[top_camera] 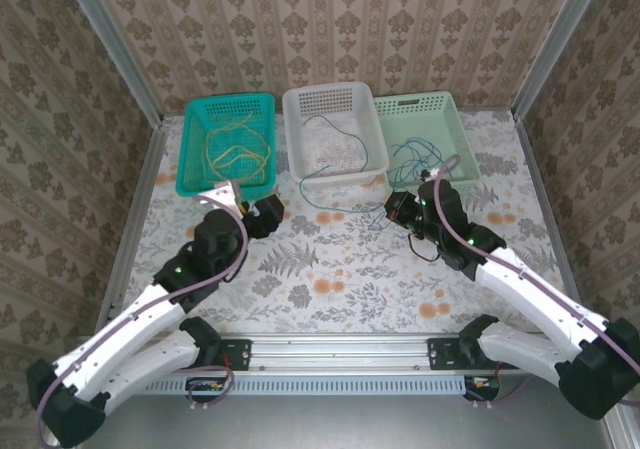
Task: Untangle the cables
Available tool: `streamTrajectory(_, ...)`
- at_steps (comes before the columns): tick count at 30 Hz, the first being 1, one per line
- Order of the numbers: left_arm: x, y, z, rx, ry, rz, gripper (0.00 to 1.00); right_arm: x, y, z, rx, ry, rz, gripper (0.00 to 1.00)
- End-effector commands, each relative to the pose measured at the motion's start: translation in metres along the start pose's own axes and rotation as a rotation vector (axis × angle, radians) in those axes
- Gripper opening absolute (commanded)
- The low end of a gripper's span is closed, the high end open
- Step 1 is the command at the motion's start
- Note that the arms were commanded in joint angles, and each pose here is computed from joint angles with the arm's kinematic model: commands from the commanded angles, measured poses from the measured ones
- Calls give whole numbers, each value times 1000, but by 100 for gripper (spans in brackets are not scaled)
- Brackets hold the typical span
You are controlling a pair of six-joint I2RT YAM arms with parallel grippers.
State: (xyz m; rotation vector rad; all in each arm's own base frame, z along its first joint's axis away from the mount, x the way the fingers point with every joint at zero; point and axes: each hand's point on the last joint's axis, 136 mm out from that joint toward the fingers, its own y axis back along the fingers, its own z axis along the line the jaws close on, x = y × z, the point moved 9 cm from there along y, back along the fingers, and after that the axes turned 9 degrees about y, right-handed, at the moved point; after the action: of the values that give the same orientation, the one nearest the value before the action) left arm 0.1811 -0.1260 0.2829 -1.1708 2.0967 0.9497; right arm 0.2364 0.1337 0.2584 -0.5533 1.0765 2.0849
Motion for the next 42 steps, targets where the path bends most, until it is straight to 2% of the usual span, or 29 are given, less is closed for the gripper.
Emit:
streamTrajectory(1,-2,0,-3,42,-344,214,87,13,-2,0,49,223,203,0)
streamTrajectory(5,-3,-23,-19,66,-553,408,82,7,-1,6,51,288,233,0)
streamTrajectory(8,5,-45,-29,117,-591,502,76,5,-2,9,46,295,232,0)
streamTrajectory(15,23,-70,-42,177,-613,602,75,3,-1,11,47,297,227,0)
streamTrajectory(24,33,-81,-49,245,-590,610,75,2,-1,13,35,287,223,0)
streamTrajectory(33,39,-98,-47,182,-625,616,74,0,2,16,2,264,208,0)
streamTrajectory(39,46,-112,-46,194,-595,645,68,-2,8,18,-27,241,171,0)
streamTrajectory(42,45,-118,-43,201,-553,629,60,-2,10,17,-32,241,168,0)
